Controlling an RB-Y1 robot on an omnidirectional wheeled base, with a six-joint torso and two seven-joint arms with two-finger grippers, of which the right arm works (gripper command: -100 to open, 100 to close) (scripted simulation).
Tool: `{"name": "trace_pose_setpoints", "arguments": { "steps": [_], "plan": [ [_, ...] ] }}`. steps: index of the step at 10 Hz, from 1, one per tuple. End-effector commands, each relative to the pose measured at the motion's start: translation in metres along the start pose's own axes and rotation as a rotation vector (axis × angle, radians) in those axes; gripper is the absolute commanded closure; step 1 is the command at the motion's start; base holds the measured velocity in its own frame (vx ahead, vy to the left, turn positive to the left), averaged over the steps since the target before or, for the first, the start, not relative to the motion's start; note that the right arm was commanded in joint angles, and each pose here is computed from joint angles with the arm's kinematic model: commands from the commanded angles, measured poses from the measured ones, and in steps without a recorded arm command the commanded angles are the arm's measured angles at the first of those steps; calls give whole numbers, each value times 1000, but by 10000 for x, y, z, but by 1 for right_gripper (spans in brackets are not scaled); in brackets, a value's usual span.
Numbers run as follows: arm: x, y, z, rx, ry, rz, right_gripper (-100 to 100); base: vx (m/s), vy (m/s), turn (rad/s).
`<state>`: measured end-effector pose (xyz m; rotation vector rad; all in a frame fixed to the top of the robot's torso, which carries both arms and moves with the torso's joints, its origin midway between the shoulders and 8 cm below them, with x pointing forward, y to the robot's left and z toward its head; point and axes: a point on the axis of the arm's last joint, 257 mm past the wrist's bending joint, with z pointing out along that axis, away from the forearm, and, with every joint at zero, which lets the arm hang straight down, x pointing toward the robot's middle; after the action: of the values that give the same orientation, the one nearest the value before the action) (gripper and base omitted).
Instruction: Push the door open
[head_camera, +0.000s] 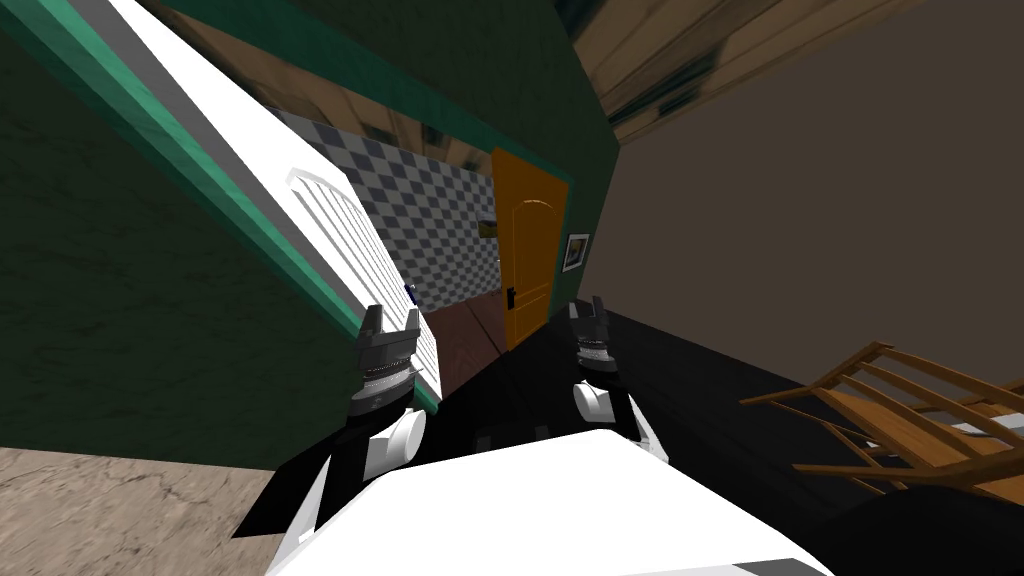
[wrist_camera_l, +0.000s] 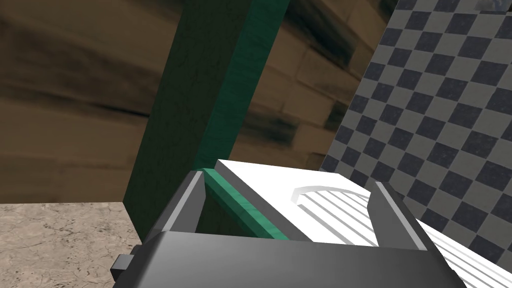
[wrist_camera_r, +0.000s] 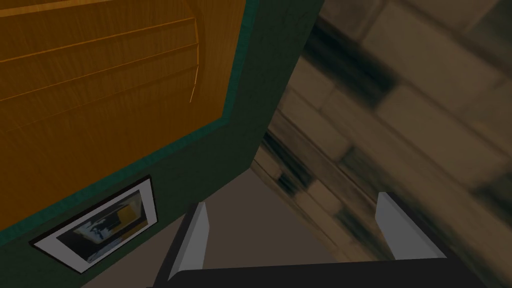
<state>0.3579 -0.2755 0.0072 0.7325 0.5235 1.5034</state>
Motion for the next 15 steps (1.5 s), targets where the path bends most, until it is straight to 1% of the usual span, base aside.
{"name": "trace_pose_setpoints", "arguments": {
  "steps": [1,2,3,4,5,6,7,8,9,10,11,12,13,14,15],
  "plan": [
    [-3,-121,-27,17,5,4,-100,41,-31,13],
    [29,-252,-25,36,15,12,-100,34,-30,33],
    [80,-332,7,42,30,21,-100,54,-48,62],
    [65,-412,-27,60,27,20,-100,43,-33,21],
    [107,-543,-18,78,40,28,-100,40,-28,25],
    [103,-565,-29,83,39,28,-100,29,-23,22],
    [159,-679,-3,95,55,37,-100,32,-31,36],
    [148,-738,-31,109,53,36,-100,33,-31,29],
    [210,-838,1,118,70,45,-100,54,-41,40],
    [196,-910,-35,135,67,44,-100,42,-33,38],
    [258,-1031,-11,149,84,52,-100,43,-39,51],
    [248,-1087,-41,163,82,51,-100,36,-32,22],
    [317,-1196,-6,174,101,59,-100,46,-34,42],
    [303,-1269,-48,191,98,58,-100,44,-32,30],
    [375,-1370,-10,201,117,66,-100,43,-33,46]
  ]
}}
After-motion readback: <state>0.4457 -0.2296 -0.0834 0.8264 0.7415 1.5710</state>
